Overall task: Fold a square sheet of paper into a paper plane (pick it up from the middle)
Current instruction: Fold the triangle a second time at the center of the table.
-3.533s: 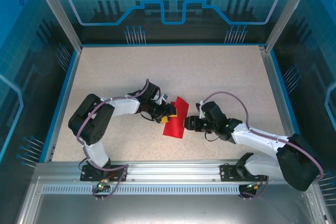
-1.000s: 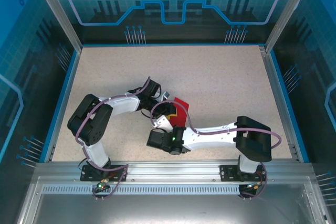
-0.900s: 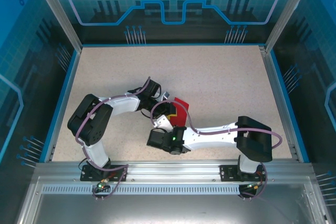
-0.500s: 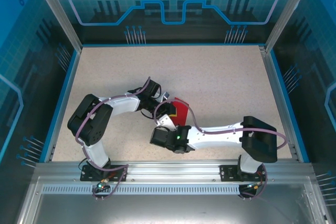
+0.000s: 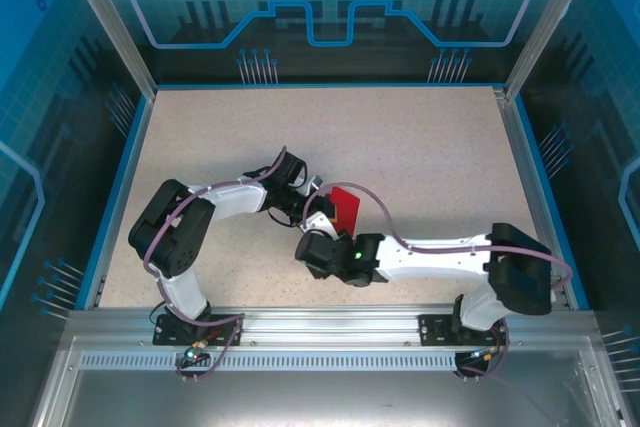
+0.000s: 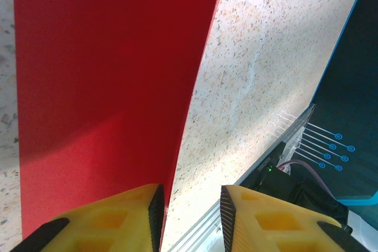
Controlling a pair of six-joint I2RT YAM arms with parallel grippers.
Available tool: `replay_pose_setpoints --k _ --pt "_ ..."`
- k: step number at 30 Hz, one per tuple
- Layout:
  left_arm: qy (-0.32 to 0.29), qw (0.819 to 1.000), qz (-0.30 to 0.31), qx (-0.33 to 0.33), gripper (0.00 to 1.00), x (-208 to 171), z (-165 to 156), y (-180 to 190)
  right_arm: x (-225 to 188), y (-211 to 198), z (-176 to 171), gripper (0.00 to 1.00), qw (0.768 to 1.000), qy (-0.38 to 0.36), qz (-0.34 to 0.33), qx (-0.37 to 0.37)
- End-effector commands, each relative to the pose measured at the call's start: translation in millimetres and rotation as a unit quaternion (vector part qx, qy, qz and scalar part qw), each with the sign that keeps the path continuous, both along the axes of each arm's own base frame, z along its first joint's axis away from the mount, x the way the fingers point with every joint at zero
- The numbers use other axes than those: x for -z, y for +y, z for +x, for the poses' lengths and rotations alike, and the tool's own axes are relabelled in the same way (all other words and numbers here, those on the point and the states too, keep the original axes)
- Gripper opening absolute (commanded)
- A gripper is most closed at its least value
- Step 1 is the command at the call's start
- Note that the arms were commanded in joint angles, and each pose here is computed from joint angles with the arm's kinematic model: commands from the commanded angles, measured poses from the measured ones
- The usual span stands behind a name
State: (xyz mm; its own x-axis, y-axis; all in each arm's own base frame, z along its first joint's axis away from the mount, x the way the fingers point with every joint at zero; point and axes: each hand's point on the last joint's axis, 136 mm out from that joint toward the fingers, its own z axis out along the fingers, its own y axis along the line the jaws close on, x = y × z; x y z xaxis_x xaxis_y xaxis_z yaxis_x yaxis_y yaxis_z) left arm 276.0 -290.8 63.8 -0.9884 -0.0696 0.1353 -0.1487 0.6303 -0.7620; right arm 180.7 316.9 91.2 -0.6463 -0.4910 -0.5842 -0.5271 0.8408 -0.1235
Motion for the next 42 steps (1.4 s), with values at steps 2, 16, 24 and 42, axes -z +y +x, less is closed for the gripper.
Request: replay_pose_setpoints --k 2,16,24,42 --pt "0.000 1.000 -0.021 0.010 0.34 -18 -3 -6 1 -7 8 0.73 0.995 -0.046 -0.079 0.037" --pt "0.001 1.000 -0.021 0.013 0.34 -19 -5 -6 12 -11 13 0.51 0.989 -0.065 -0.114 0.062" --pt "0.003 1.000 -0.017 0.011 0.34 -18 -5 -5 5 -20 13 0.31 0.990 -0.063 -0.107 0.065" --pt "-0.024 0.996 0.072 -0.043 0.50 -10 8 20 16 -11 8 0.02 0.997 0.062 0.051 0.000"
